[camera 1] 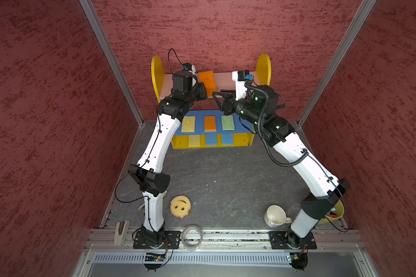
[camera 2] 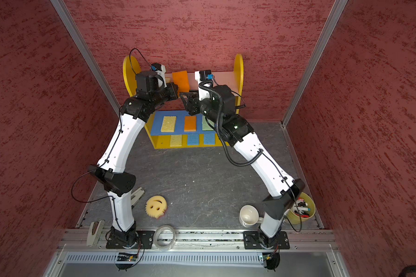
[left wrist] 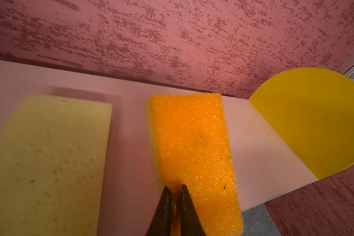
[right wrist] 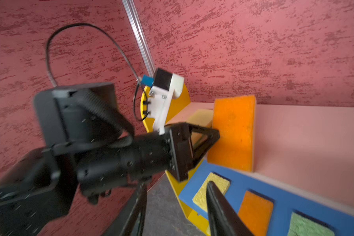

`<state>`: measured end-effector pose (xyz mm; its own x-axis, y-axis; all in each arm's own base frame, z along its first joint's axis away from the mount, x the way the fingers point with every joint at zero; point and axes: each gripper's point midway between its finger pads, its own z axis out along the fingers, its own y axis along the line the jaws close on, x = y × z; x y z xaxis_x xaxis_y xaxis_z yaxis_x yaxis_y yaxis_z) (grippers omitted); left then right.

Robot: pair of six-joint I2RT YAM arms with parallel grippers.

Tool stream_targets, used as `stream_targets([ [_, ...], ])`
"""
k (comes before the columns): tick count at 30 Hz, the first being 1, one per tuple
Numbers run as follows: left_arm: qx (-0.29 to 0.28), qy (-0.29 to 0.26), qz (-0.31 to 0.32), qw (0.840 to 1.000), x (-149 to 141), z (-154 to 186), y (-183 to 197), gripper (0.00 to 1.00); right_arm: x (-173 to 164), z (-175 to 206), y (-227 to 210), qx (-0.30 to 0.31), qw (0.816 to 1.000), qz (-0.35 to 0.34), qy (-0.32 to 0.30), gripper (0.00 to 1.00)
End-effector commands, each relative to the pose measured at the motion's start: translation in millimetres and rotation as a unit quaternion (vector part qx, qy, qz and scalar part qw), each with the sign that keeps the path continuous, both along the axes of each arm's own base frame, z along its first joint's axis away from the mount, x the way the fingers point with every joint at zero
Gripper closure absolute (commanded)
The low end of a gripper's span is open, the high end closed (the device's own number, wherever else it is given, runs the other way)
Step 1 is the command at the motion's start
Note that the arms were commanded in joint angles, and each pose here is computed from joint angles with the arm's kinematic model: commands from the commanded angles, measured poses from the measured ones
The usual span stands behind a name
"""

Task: Arrange cleaning sponges on a shelf
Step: Place the cleaning sponge on the shelf.

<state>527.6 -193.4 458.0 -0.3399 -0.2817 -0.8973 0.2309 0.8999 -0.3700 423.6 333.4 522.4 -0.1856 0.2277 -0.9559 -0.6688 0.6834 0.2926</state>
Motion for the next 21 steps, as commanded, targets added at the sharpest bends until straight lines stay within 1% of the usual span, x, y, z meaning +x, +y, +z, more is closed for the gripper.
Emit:
stream_targets([
  [1, -0.008, 0.004, -0.007, 1.000, 8, -5, -2, 0.89, 35, -35, 1, -0.051, 0.997, -0.002, 0.056, 0.51],
  [7, -0.027, 0.011, -0.020, 0.999, 12, -7, -1, 0.89, 85, -44, -24, -0.009, 0.996, -0.043, 0.083, 0.53],
  [9, -0.032, 0.013, -0.025, 0.999, 12, -7, -1, 0.89, 92, -47, -29, 0.000, 0.995, -0.047, 0.086, 0.53],
  [14, -0.036, 0.010, -0.030, 0.999, 11, -4, -1, 0.89, 99, -54, -27, 0.011, 0.995, -0.041, 0.094, 0.55],
  [18, -0.037, 0.010, -0.028, 0.999, 13, -5, 1, 0.89, 102, -60, -18, 0.024, 0.994, -0.022, 0.105, 0.57],
  [21, -0.040, 0.011, -0.025, 0.999, 16, -7, 3, 0.89, 98, -57, -11, 0.024, 0.995, 0.002, 0.096, 0.59],
])
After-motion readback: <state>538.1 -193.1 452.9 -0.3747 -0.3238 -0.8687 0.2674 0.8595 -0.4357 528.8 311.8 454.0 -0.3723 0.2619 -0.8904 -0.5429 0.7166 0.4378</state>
